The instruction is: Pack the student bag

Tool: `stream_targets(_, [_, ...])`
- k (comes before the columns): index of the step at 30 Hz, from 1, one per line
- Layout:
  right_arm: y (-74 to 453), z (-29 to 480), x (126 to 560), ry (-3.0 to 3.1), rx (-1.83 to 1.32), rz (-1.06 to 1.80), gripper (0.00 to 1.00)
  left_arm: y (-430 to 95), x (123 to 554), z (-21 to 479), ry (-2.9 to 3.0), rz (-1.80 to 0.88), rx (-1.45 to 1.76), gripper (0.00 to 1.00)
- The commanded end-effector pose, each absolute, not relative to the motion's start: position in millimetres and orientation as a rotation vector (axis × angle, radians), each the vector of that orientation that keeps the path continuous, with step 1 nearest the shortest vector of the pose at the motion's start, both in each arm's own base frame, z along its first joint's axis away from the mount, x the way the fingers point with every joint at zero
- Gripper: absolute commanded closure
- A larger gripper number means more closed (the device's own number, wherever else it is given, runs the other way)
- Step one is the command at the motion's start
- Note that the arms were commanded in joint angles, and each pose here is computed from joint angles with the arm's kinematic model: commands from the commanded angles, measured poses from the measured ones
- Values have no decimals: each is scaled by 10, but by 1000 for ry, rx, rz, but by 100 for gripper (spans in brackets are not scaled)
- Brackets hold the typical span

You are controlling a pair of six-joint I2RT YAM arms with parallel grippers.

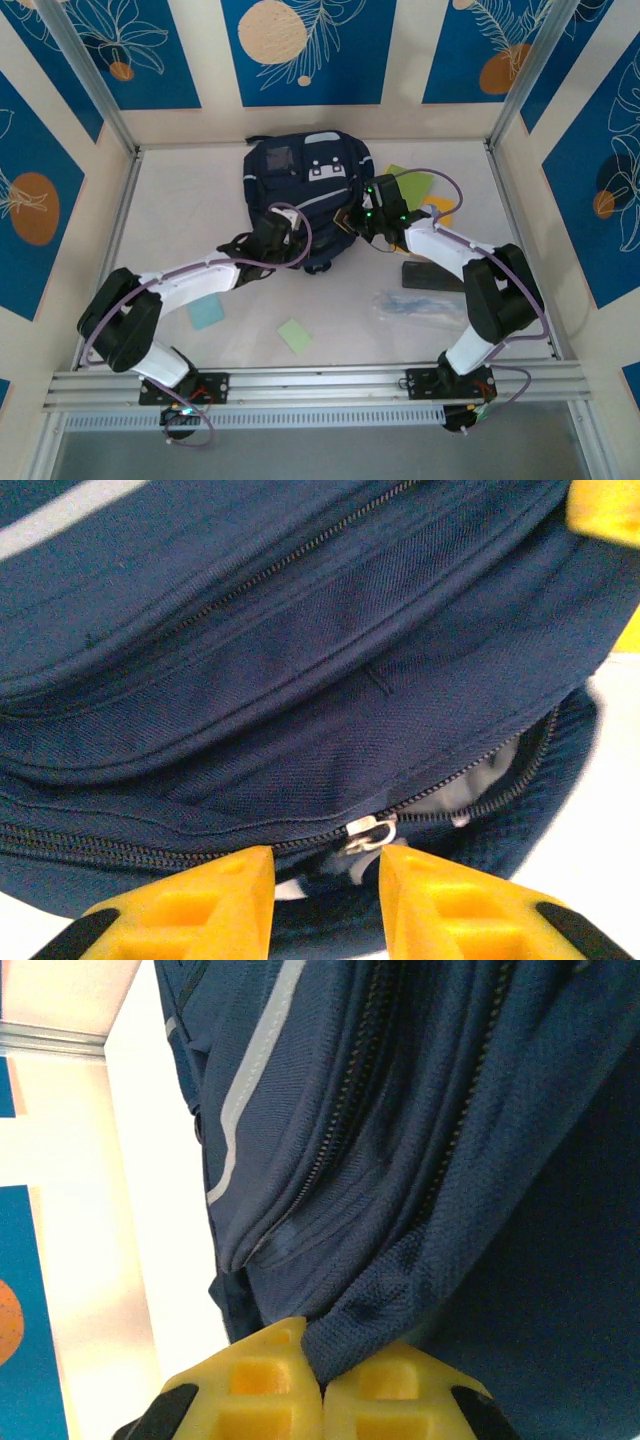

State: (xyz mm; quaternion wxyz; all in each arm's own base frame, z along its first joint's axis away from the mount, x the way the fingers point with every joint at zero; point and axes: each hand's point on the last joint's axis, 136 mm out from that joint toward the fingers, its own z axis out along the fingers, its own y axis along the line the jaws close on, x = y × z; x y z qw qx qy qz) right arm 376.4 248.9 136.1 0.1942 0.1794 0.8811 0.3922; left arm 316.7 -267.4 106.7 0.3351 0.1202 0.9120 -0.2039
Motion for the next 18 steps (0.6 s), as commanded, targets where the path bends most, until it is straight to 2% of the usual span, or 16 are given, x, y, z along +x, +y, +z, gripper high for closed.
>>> stream_targets(1, [2631,1729,3903,2370,434,1219,100,-2718,3176,1008,2418,-538,314,67])
stream_targets(6, [2657,1757,3906,2362,427,1239,100,-2664,3231,822,2467,-459,282,54])
stream_targets(18, [2591,1897,4013,2346,532,1273,100,-2716,3291,891,2464,-429,253,45])
